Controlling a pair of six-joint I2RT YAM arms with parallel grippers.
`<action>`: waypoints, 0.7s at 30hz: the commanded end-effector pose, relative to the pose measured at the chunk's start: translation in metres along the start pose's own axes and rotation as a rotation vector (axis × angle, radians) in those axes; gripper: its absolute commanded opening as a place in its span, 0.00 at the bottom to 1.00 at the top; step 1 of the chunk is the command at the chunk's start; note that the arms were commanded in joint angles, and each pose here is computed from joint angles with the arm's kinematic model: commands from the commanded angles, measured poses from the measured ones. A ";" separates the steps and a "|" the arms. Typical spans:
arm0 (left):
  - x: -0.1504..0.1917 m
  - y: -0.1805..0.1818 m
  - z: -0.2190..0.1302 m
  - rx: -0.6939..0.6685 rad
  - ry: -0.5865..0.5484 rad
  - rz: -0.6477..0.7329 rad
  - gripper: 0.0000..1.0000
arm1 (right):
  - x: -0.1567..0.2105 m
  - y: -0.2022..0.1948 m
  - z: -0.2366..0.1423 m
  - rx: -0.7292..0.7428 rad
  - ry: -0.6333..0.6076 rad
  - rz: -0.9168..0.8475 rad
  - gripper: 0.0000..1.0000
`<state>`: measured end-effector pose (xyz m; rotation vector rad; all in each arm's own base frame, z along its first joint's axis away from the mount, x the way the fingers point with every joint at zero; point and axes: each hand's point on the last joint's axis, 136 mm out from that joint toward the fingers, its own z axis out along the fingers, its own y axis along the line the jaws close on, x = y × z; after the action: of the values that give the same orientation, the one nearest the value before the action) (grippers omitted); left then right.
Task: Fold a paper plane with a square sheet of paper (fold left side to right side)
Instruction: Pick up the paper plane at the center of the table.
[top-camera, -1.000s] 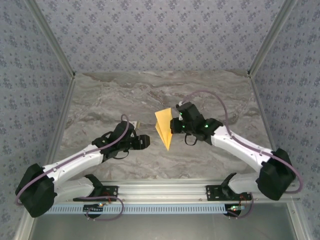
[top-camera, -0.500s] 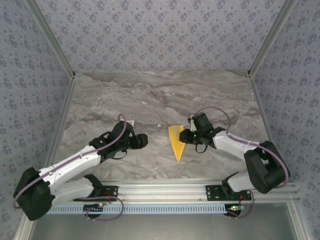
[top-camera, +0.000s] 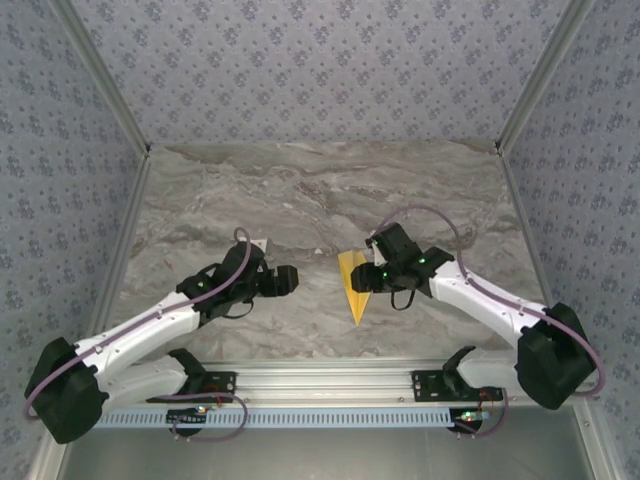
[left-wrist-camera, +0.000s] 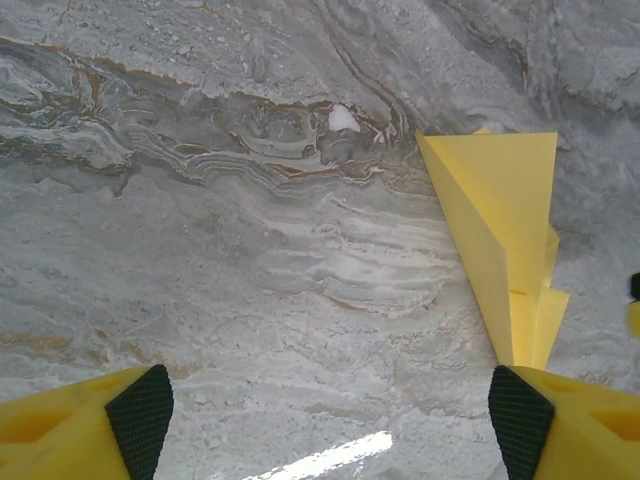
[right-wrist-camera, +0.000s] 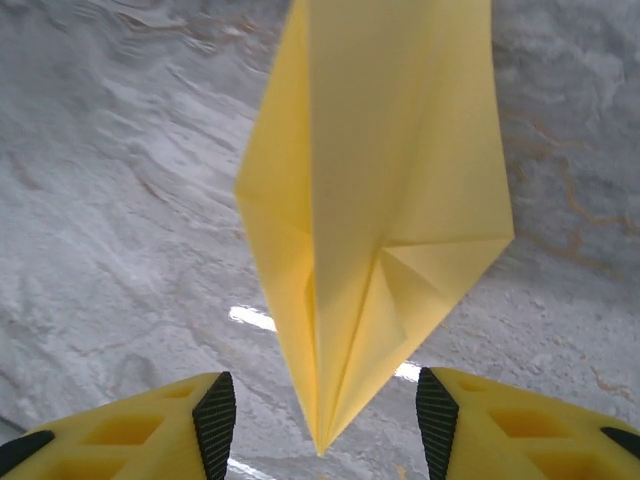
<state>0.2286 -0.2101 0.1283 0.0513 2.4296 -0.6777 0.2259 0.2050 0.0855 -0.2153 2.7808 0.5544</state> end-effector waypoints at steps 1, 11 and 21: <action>-0.012 -0.007 -0.008 0.024 -0.046 -0.001 0.87 | 0.008 -0.009 0.008 0.058 0.050 0.051 0.54; -0.009 -0.004 -0.009 0.022 -0.043 0.002 0.88 | 0.008 -0.001 0.030 0.039 0.088 0.056 0.52; -0.010 -0.003 -0.010 0.011 -0.050 0.003 0.88 | 0.003 0.011 0.043 0.041 0.112 0.020 0.48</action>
<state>0.2291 -0.2089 0.1351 0.0476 2.4051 -0.6867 0.2250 0.2207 0.0429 -0.1991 2.9189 0.4854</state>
